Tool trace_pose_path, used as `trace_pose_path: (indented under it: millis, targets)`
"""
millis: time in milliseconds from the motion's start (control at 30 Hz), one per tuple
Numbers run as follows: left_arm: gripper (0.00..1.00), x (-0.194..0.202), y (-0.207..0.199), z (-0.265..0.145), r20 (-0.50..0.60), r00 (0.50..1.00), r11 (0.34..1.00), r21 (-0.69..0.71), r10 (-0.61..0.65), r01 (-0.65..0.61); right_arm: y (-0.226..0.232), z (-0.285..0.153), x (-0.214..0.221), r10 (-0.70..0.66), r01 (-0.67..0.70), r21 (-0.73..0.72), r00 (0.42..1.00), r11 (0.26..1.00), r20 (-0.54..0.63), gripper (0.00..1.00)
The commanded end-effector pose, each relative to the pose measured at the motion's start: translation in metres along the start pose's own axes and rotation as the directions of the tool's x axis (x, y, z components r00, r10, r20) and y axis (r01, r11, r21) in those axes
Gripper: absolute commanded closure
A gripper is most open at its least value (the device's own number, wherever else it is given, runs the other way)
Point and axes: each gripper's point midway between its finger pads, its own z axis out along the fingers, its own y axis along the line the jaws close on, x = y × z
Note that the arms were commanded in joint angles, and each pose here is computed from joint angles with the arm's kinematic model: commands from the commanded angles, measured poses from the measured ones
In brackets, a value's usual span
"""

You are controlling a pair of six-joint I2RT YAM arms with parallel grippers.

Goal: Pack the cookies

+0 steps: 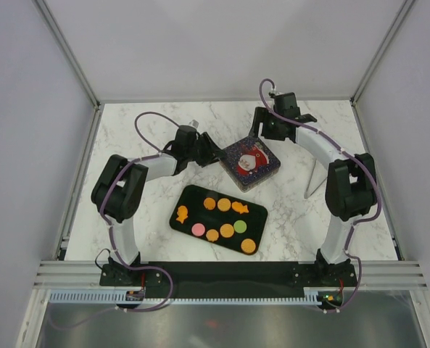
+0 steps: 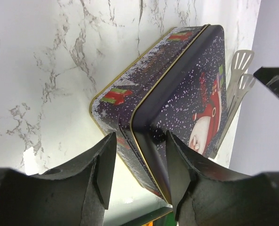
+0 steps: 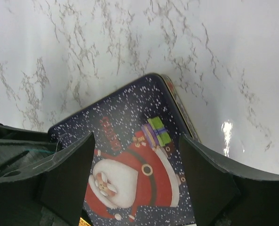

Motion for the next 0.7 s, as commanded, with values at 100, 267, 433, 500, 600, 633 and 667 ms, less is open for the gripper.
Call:
trace_pose_path:
  millis: [100,267,433,500,600,633,667]
  targets:
    - [0.45,-0.007,0.005,-0.011,-0.013,0.997,0.996,-0.04,0.081,-0.082,-0.001,-0.03,-0.01,0.096,-0.09,-0.094,0.993,0.992,0.063,0.19]
    - [0.46,-0.021,0.002,-0.025,0.025,0.997,0.997,-0.025,0.08,-0.079,0.022,-0.034,0.002,0.133,-0.125,-0.222,0.991,0.967,0.021,0.26]
    - [0.55,-0.047,-0.011,-0.042,0.083,0.992,0.995,0.016,0.094,-0.096,0.039,-0.035,0.003,0.138,-0.128,-0.28,0.99,0.952,0.018,0.43]
    - [0.61,-0.055,-0.019,-0.047,0.097,0.99,0.993,0.034,0.106,-0.11,0.052,-0.036,0.002,0.124,-0.111,-0.291,0.992,0.95,0.025,0.49]
    - [0.67,-0.063,-0.025,-0.053,0.109,0.987,0.991,0.037,0.121,-0.126,0.073,-0.034,0.006,0.093,-0.082,-0.309,0.995,0.948,0.02,0.59]
    - [0.69,-0.064,-0.026,-0.054,0.11,0.986,0.991,0.038,0.122,-0.127,0.079,-0.034,0.006,0.085,-0.073,-0.316,0.996,0.946,0.024,0.61]
    - [0.72,-0.064,-0.026,-0.055,0.111,0.986,0.991,0.038,0.123,-0.128,0.087,-0.03,0.012,0.074,-0.067,-0.321,0.997,0.945,0.011,0.65]
